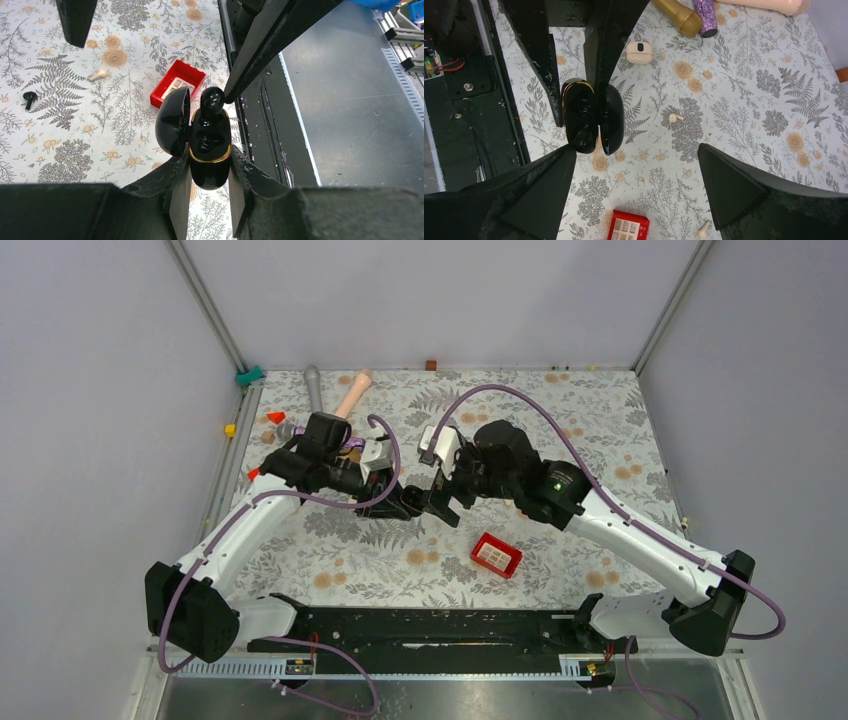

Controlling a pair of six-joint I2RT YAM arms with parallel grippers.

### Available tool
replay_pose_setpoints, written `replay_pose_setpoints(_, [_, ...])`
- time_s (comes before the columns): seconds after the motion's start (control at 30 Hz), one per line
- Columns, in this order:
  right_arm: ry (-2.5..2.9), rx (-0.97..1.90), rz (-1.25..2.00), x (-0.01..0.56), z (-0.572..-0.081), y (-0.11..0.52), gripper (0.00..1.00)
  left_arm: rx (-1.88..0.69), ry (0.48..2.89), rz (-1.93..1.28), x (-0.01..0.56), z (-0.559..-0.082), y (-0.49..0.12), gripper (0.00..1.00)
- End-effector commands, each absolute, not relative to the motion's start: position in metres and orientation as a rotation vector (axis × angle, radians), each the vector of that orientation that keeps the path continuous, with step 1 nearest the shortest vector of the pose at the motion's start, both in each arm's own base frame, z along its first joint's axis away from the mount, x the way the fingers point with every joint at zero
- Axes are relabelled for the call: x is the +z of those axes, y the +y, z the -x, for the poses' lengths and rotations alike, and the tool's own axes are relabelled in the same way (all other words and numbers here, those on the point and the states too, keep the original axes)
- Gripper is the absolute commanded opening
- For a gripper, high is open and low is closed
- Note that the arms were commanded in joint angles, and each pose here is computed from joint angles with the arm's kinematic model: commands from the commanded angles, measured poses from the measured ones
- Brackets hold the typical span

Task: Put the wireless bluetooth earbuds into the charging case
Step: Place the earbud in the charging case, then pick up the earbud from the center of the board.

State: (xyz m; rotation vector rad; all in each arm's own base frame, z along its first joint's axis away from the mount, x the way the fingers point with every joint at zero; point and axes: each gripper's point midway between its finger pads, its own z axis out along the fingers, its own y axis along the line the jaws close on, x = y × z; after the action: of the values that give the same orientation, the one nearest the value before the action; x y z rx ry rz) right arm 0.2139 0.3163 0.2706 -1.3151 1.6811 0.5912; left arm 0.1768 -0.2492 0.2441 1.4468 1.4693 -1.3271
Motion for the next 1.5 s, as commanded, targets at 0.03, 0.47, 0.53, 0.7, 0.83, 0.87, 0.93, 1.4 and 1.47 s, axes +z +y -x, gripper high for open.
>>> replay_pose_setpoints(0.03, [1.643,0.568,1.219,0.290,-0.226,0.317,0.99,-1.332,1.369,-1.479,0.256,-0.168,-0.251,0.08])
replay_pose_setpoints(0.47, [1.595,0.693,1.229,0.316,-0.203,0.315,0.99,-1.321,1.365,-1.484,0.256,-0.168,-0.251,0.08])
replay_pose_setpoints(0.53, [1.600,0.695,1.218,0.318,-0.204,0.314,0.99,-1.315,1.365,-1.484,0.257,-0.168,-0.251,0.08])
replay_pose_setpoints(0.7, [1.631,0.624,1.170,0.314,-0.218,0.311,1.00,-1.308,1.361,-1.492,0.257,-0.167,-0.250,0.09])
replay_pose_setpoints(0.83, [1.665,0.446,1.051,0.313,-0.250,0.295,0.99,-1.289,1.372,-1.506,0.259,-0.169,-0.249,0.08])
replay_pose_setpoints(0.87, [1.678,0.397,1.002,0.314,-0.262,0.286,1.00,-1.281,1.378,-1.507,0.259,-0.170,-0.249,0.08])
replay_pose_setpoints(0.93, [1.695,0.379,0.941,0.317,-0.275,0.277,0.99,-1.252,1.392,-1.510,0.258,-0.172,-0.247,0.07])
replay_pose_setpoints(1.4, [2.222,0.237,0.681,0.215,-0.387,0.205,0.94,-0.971,1.469,-1.618,0.242,-0.177,-0.218,0.01])
replay_pose_setpoints(1.47, [2.346,0.364,0.597,0.193,-0.396,0.203,0.91,-0.968,1.490,-1.619,0.230,-0.176,-0.213,0.00])
